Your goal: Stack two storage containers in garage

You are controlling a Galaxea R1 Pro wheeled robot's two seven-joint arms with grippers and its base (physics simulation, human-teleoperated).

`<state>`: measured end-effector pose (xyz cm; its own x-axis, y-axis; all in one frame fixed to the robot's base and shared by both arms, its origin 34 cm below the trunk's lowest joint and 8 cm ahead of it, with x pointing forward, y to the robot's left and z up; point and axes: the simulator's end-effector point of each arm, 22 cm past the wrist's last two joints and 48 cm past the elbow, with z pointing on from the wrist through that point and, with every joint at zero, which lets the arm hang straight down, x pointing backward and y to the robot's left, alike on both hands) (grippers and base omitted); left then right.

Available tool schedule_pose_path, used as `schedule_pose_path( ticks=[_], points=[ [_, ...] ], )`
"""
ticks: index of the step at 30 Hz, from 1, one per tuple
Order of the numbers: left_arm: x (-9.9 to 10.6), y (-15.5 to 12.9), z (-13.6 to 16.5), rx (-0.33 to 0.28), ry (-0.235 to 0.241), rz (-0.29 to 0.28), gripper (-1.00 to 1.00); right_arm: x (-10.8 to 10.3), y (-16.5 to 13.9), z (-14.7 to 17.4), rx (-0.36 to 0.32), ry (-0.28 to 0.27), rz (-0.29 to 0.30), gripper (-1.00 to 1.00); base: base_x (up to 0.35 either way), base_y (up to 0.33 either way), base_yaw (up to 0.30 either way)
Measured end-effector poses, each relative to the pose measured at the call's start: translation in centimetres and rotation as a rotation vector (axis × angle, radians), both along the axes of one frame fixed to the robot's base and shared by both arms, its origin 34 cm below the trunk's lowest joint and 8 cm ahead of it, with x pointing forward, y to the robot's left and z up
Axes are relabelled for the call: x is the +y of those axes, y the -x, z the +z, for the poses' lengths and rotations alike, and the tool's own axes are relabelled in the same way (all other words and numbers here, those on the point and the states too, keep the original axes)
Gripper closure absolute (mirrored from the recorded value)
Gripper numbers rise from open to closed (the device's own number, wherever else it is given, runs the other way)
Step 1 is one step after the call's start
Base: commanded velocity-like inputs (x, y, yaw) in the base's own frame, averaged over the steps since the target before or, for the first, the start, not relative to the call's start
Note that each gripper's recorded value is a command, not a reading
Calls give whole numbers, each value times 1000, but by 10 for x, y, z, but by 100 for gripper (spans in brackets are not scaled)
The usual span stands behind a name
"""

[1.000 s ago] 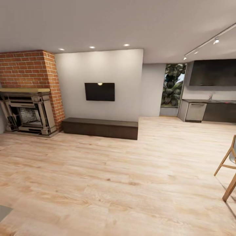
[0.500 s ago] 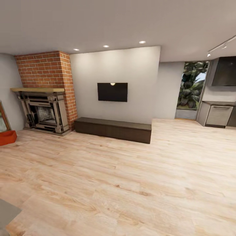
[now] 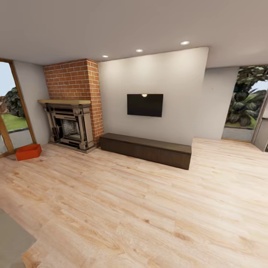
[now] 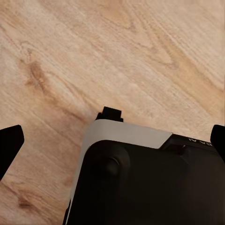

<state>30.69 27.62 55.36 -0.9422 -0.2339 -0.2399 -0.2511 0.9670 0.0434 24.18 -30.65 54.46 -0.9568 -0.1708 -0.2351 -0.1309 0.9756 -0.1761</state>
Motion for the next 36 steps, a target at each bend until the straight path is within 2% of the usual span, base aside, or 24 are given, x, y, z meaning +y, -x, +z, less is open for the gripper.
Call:
schedule_pose_path(
  ticks=[16, 36],
  points=[
    [0, 0, 0, 0, 0, 0, -100, -1, 0, 0, 1, 1, 1, -100, 322, 0, 256],
    [0, -1, 0, -3, -1, 0, -100, -6, 1, 0, 8, 12, 15, -100, 322, 0, 12]
  ],
)
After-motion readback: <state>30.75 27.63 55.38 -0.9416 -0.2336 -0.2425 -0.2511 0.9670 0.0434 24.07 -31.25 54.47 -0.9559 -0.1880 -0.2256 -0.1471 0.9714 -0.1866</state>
